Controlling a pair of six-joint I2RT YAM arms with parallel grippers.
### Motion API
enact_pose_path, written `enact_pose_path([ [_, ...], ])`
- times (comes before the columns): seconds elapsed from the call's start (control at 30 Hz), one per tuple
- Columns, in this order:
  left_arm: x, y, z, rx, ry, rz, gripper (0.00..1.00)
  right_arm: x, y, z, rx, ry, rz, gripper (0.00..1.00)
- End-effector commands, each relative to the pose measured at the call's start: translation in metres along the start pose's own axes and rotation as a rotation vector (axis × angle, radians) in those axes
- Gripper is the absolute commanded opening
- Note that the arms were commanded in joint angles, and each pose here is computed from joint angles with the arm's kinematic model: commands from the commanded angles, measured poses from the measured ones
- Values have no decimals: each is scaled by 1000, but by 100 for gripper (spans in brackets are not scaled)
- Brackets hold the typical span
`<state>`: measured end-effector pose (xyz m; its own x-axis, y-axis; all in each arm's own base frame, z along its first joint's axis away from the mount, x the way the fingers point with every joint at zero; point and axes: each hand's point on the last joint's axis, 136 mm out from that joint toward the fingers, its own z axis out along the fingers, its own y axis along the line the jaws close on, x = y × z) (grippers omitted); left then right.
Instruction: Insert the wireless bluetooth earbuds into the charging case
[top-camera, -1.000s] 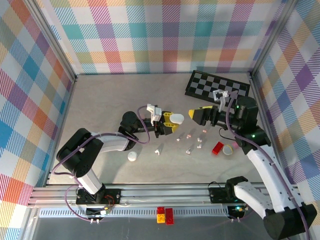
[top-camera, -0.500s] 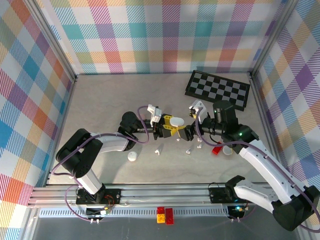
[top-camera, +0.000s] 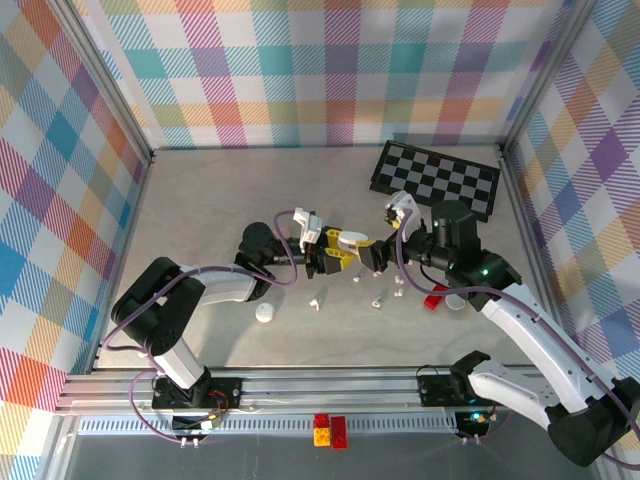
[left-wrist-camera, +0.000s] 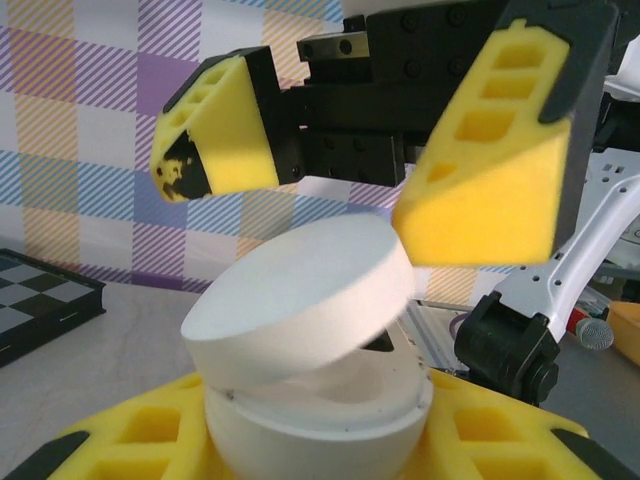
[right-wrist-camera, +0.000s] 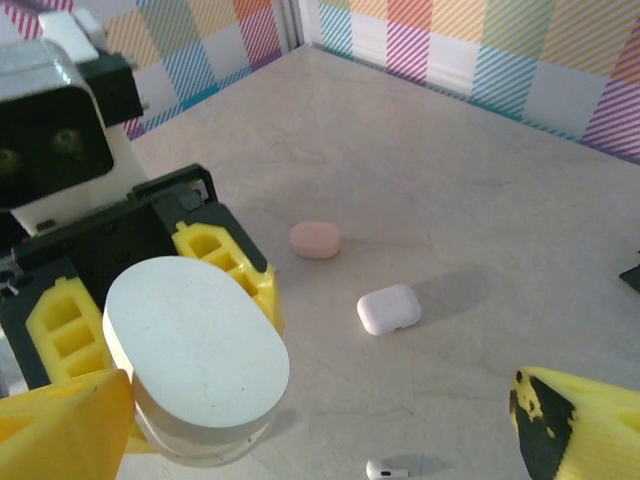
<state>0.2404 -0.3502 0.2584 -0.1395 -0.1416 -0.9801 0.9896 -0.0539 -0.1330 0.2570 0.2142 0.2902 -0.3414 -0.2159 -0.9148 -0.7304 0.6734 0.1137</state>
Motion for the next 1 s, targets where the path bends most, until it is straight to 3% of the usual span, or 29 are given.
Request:
enact_pose_path([
  [0.0,-16,-18,-2,63,-30,80,38,-22,-15,-6,91,-64,50,95],
  [0.43,-14,-15,-6,31,-34,94,38,-37,1,-28,31,-146,72,98],
  [0.6,-15,-11,-9,4,-40,92,38,-33,-19,-50,85,-222,228,100],
  [0.8,-19,-10,-12,-5,-46,98,38,20,-85,-68,290,-221,602,99],
  [0.97,-19,-8,-15,-13,-47,98,38,98,-110,-54,394,-15,877,94],
])
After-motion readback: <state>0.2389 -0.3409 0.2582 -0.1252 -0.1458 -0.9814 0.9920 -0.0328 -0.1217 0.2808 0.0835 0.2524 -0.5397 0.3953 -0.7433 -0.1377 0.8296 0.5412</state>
